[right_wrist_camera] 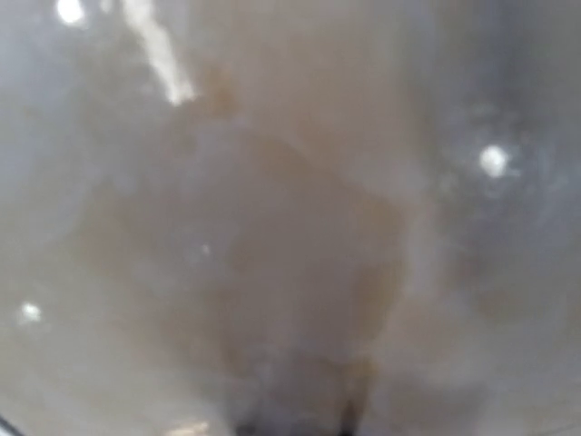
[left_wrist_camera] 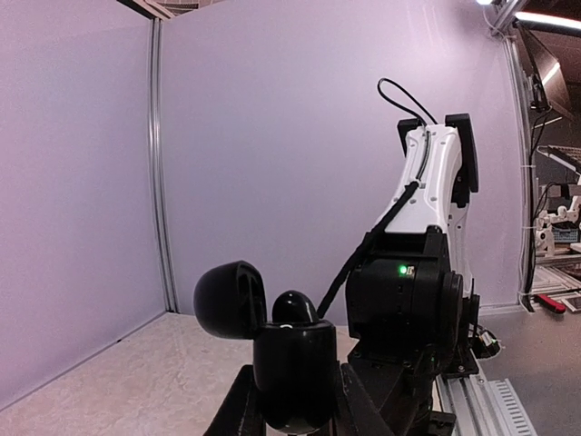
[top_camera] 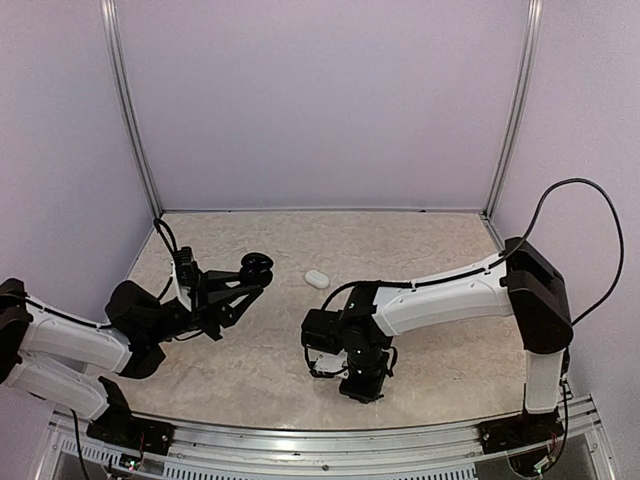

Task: Insert the wireless bluetooth earbuds into the charging case
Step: Move the left earbud to the center of the board, then pick up the left earbud from the center of the board, then insert the left earbud into the left side groove of the charging case, then adjust the left earbud in the left side groove of the charging case.

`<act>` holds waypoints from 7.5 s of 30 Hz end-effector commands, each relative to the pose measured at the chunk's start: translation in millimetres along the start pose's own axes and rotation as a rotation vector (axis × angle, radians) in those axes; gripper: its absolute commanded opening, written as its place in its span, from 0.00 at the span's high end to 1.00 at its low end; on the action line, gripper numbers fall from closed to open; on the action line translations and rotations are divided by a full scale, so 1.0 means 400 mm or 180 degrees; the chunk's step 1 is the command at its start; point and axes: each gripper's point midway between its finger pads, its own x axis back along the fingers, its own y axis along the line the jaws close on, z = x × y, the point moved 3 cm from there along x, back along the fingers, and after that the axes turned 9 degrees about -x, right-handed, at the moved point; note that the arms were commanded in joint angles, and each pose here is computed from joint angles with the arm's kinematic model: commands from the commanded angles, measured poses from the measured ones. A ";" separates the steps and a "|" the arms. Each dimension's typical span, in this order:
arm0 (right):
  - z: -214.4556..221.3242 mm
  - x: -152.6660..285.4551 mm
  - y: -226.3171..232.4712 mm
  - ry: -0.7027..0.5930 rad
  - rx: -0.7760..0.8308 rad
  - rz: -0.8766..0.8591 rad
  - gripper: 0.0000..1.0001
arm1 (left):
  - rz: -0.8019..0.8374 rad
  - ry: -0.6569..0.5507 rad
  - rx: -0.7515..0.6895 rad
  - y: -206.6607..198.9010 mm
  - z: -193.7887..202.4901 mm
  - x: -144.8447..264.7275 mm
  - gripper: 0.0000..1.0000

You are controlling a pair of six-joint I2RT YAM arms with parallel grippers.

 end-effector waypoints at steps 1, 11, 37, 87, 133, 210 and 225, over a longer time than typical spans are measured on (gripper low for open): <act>0.015 -0.001 -0.002 0.0247 0.0073 0.0260 0.77 | 0.0013 -0.0077 -0.0017 0.000 -0.008 0.009 0.94; 0.010 0.012 0.005 0.0328 0.0112 0.0419 0.77 | 0.0008 -0.0083 -0.0004 0.000 -0.004 0.014 0.94; 0.022 -0.025 0.004 0.0425 0.0209 0.0463 0.93 | -0.0003 -0.0085 -0.0017 0.001 -0.008 0.014 0.94; -0.151 0.925 0.056 -0.5401 -0.0095 -0.2382 0.99 | -0.0951 -0.0711 -0.1349 0.053 -0.113 -0.017 0.97; -0.239 0.772 -0.021 -0.5367 -0.0937 -0.3582 0.99 | -0.1389 -0.0853 -0.1926 0.068 -0.168 -0.033 0.97; -0.068 0.861 -0.129 -0.5817 -0.0491 -0.0863 0.00 | -0.0477 -0.0877 -0.0824 0.045 -0.153 -0.021 0.96; -0.058 1.079 -0.174 -0.5692 -0.1165 -0.1946 0.01 | 0.0158 -0.0351 -0.0310 -0.057 -0.046 -0.030 0.97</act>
